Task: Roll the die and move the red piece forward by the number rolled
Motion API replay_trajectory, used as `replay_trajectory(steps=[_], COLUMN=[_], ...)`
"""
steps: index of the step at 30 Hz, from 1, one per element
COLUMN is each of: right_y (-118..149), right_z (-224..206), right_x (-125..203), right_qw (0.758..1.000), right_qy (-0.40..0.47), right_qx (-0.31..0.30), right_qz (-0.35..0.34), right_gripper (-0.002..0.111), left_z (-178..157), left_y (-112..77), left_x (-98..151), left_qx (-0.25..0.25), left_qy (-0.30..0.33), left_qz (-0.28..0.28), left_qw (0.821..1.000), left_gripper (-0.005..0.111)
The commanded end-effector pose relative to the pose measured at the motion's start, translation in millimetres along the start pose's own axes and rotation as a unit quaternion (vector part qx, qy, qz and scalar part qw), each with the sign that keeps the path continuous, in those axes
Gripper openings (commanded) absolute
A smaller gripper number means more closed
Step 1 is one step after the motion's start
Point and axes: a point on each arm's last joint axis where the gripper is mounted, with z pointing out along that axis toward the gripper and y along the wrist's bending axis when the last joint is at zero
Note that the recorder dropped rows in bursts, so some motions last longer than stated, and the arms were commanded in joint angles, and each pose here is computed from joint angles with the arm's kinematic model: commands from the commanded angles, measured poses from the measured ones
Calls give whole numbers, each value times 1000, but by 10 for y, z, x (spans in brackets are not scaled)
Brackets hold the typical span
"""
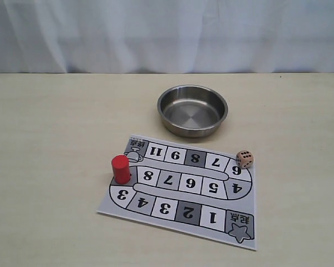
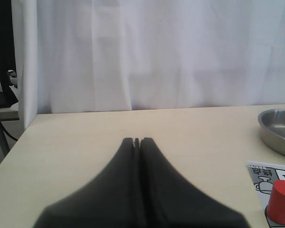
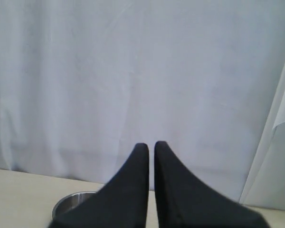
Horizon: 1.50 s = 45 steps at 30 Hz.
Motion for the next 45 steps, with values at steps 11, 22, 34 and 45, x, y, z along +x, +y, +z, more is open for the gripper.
replay_trajectory(steps=[11, 22, 34, 45], right_y=[-38, -61, 2, 7], right_z=[362, 845, 952, 951], right_x=[312, 1189, 1985, 2000], right_qw=[999, 998, 997, 997], right_qy=[-27, -39, 47, 56], right_qx=[19, 54, 53, 51], right_qz=[11, 23, 14, 20], right_gripper=[4, 4, 4, 4], left_z=[0, 0, 0, 0], left_y=[-2, -2, -2, -2], left_x=[5, 5, 5, 5], left_qx=[1, 1, 1, 1], left_qy=[-2, -2, -2, -2], left_qz=[-6, -6, -6, -6], left_qw=[1000, 1000, 1000, 1000], left_gripper=[0, 0, 0, 0])
